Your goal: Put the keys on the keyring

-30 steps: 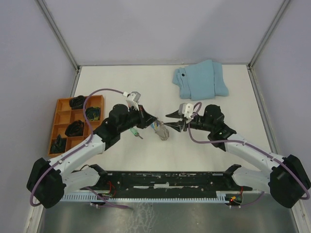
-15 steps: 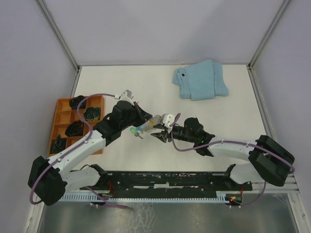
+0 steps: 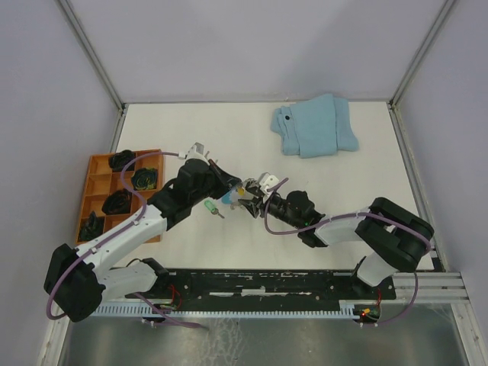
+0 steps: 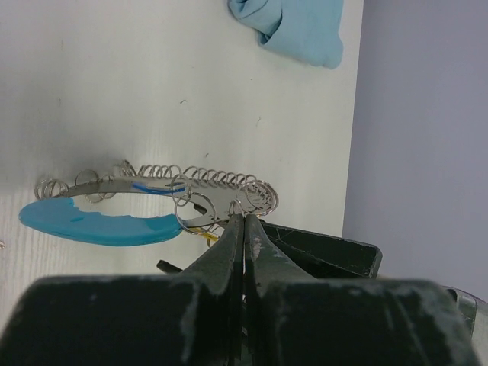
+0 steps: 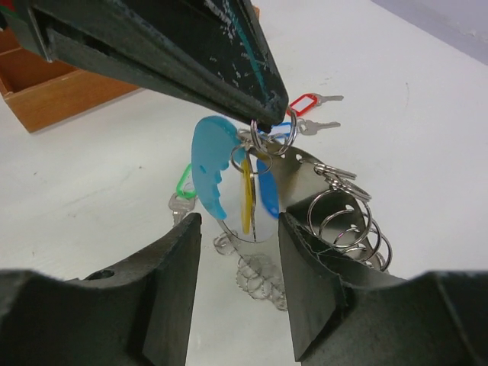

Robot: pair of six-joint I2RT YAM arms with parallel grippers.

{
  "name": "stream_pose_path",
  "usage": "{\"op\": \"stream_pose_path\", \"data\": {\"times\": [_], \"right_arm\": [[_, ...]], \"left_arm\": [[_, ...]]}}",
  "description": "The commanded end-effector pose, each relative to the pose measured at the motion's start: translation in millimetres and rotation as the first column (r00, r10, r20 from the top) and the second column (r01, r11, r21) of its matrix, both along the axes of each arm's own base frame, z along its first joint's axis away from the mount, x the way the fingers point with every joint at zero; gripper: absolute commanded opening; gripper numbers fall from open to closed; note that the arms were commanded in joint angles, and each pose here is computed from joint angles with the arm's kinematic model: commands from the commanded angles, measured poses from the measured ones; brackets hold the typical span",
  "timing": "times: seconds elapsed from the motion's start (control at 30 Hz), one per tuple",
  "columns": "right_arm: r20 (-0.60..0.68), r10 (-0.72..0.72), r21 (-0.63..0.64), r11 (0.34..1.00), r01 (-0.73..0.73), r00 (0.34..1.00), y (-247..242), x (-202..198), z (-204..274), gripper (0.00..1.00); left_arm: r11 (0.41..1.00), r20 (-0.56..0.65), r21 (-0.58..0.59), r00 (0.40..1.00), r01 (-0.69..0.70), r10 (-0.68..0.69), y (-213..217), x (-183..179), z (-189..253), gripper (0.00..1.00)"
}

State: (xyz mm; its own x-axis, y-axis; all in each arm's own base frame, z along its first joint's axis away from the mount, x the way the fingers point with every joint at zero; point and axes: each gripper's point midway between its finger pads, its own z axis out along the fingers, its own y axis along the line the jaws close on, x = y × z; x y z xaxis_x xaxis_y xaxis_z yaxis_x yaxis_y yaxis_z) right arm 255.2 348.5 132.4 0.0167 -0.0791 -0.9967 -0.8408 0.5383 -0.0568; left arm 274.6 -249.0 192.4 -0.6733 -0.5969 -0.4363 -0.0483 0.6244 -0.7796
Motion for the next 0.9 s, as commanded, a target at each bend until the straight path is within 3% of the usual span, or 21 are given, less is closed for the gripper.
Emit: {"op": "stream_pose_path", "data": {"times": [0.0, 0.27, 0.43, 0.53, 0.63, 0.87], "right_arm": [[0.067, -0.039, 0.15, 0.988, 0.029, 0.997, 4.5, 8.3, 34.0, 0.53], [0.073, -0.055, 0.216, 0.976, 0.038, 0.996, 6.4, 14.6, 36.1, 0.44], [0.072, -0.075, 0.231, 0.971, 0.056, 0.995, -0.4, 18.6, 35.0, 0.27], [0.074, -0.078, 0.235, 0.97, 0.058, 0.994, -7.9, 19.4, 37.8, 0.08], [0.057, -0.063, 0.223, 0.973, 0.049, 0.996, -18.0, 20.0, 39.4, 0.02], [0.011, 0.03, -0.011, 0.999, -0.03, 0.999, -38.8, 11.9, 39.7, 0.0]], "left_arm": [[0.992, 0.053, -0.12, 0.998, -0.031, 0.038, -8.4, 7.3, 30.2, 0.03], [0.989, 0.038, -0.145, 0.999, -0.028, 0.034, -13.1, 3.5, 27.0, 0.03], [0.988, 0.041, -0.15, 0.999, -0.026, 0.033, -13.3, 2.7, 28.7, 0.03], [0.989, 0.051, -0.146, 0.998, -0.023, 0.031, -12.8, 2.7, 27.9, 0.03], [0.991, 0.066, -0.127, 0.997, -0.031, 0.039, -8.8, 3.7, 24.5, 0.03], [0.999, 0.198, -0.044, 0.98, -0.029, 0.038, 3.3, 9.4, 31.9, 0.27]]}}
